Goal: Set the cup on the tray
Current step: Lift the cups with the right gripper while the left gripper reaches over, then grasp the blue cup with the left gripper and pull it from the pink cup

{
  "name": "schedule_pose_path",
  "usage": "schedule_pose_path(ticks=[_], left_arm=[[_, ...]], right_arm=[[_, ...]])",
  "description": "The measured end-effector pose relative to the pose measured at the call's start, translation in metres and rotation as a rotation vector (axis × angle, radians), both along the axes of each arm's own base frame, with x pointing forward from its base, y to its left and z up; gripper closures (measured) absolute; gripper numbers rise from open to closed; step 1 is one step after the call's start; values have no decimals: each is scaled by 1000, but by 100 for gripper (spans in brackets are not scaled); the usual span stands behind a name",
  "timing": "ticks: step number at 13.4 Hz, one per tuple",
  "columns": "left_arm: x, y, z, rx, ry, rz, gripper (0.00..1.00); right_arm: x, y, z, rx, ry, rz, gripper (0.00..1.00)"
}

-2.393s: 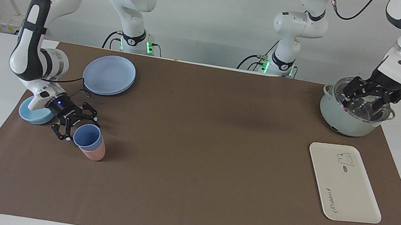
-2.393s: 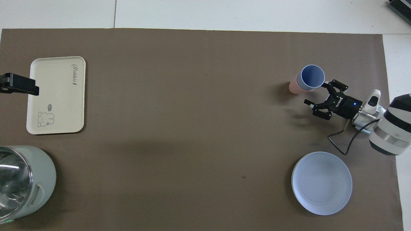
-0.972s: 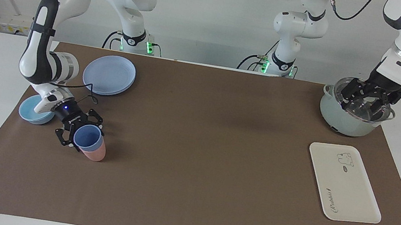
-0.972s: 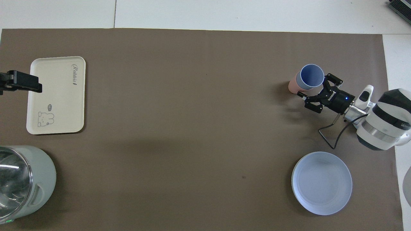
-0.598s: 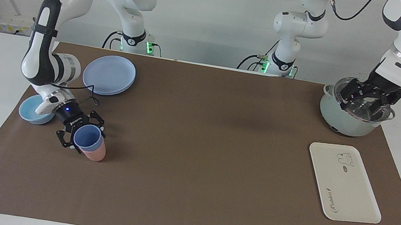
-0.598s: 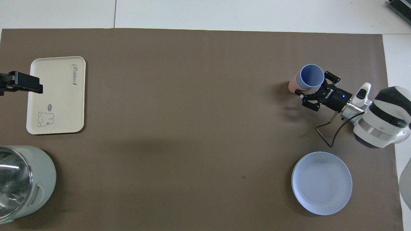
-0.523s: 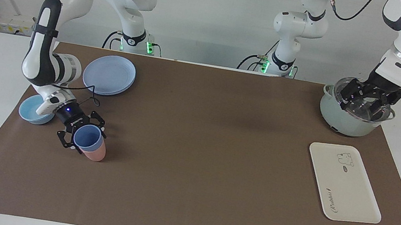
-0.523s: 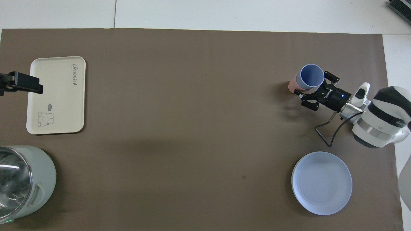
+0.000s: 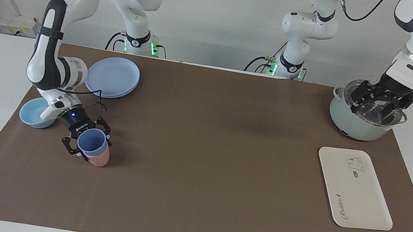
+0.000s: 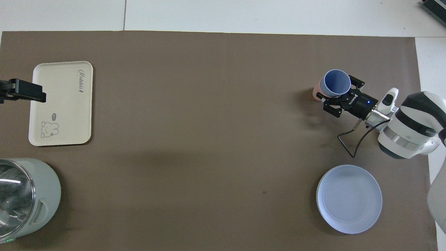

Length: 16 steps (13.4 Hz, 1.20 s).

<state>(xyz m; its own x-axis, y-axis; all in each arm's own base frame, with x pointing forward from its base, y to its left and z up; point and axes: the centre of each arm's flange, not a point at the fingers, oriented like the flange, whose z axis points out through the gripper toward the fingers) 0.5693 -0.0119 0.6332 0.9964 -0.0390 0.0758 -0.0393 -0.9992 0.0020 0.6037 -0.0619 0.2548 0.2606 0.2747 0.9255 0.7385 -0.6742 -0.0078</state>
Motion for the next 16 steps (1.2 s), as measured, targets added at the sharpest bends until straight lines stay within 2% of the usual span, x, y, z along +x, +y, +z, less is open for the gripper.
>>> schedule_pose_path(ticks=[2,4,7,9,11,13,16], left_arm=[[1,0,-2,0,-1,-1,0],[1,0,-5,-1,0,-1,0],[1,-8,-6,-75,2,-2,3],[1,-19,-8,-135,4,-10,6],[2,-35,-10,-237,-1,-17,6],[4,-60,-13,-348,-3,-33,6],[14,-130,-36,-503,6,-65,5]], right_arm=[[1,0,1,8,10,-9,16],[7,-2,14,-31,10,-30,16],[13,17,68,-112,51,22,16],[13,37,108,-194,56,84,16],[11,62,143,-267,71,127,16],[7,95,166,-319,128,165,16],[3,148,194,-411,213,201,16]])
